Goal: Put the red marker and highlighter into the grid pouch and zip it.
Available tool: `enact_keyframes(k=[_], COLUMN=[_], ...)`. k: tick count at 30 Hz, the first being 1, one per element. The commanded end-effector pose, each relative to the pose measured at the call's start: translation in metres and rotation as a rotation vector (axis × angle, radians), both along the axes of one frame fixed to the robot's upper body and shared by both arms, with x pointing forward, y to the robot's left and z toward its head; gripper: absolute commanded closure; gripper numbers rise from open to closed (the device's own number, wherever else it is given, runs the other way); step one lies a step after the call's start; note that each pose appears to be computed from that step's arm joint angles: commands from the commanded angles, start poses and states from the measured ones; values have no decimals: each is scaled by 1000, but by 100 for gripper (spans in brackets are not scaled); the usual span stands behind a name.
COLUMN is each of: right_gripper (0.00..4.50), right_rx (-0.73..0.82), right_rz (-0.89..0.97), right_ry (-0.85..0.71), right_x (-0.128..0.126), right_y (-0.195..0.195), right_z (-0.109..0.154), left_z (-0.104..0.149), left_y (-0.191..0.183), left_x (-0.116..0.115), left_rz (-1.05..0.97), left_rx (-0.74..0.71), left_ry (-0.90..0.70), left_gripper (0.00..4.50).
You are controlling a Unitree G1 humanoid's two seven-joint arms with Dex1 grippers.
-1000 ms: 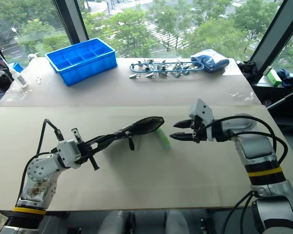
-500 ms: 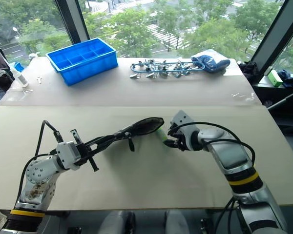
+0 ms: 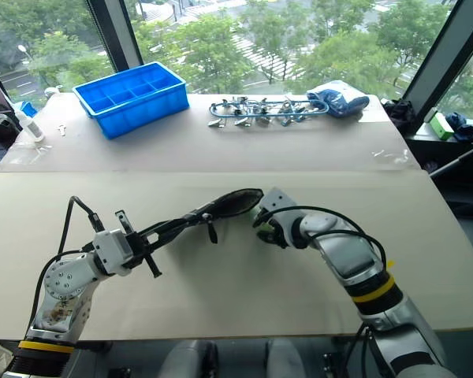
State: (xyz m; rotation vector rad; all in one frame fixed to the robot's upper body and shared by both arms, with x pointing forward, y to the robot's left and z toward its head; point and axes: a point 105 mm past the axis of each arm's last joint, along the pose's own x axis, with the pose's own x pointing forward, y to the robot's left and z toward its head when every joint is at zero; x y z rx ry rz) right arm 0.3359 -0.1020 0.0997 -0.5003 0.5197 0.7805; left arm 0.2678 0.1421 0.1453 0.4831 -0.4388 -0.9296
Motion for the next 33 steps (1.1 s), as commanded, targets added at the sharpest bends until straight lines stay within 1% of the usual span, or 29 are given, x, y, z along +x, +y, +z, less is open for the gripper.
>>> enact_keyframes(k=[1, 4, 6, 9, 10, 12, 13, 15, 16, 18, 20, 22, 25, 28, 31, 33], right_gripper=[349, 349, 349, 349, 349, 349, 349, 349, 349, 349, 349, 349, 349, 349, 349, 349], right_rx=[-25, -21, -20, -81, -110, -200, -244, -292, -299, -307, -322, -338, -360, -367, -360, -383], right_rz=[-41, -41, -62, -137, -167, -199, -197, -158, -100, 95, 314, 413, 490, 568, 567, 568], right_ry=[-24, -28, -46, -168, -224, -335, -413, -496, -554, -588, -544, -534, -592, -563, -613, -626], right_x=[6, 6, 11, 30, 37, 47, 52, 53, 51, 33, 5, -8, -15, -27, -23, -20], right_y=[-13, -18, -27, -58, -71, -97, -105, -111, -105, -88, -71, -65, -56, -48, -41, -42], right_z=[3, 7, 14, 37, 49, 71, 86, 105, 116, 120, 113, 111, 122, 120, 126, 126], left_z=[13, 13, 14, 13, 13, 13, 13, 13, 13, 13, 13, 13, 13, 13, 13, 13], left_y=[-2, -2, -3, -3, -3, -3, -3, -3, -3, -4, -6, -6, -6, -6, -6, -7], left_x=[-2, -2, -2, -2, -2, -2, -2, -1, -1, 0, 0, 0, 0, 0, -1, -1], left_rz=[-6, -7, -8, -11, -12, -14, -14, -16, -17, -19, -24, -27, -28, -30, -30, -32], left_rx=[-10, -10, -10, -9, -9, -10, -9, -8, -8, -11, -13, -13, -14, -14, -14, -14], left_ry=[-55, -57, -58, -58, -58, -57, -56, -55, -54, -54, -54, -53, -52, -51, -51, -51], left_gripper=[450, 450, 450, 450, 450, 450, 450, 450, 450, 450, 450, 450, 450, 450, 450, 450])
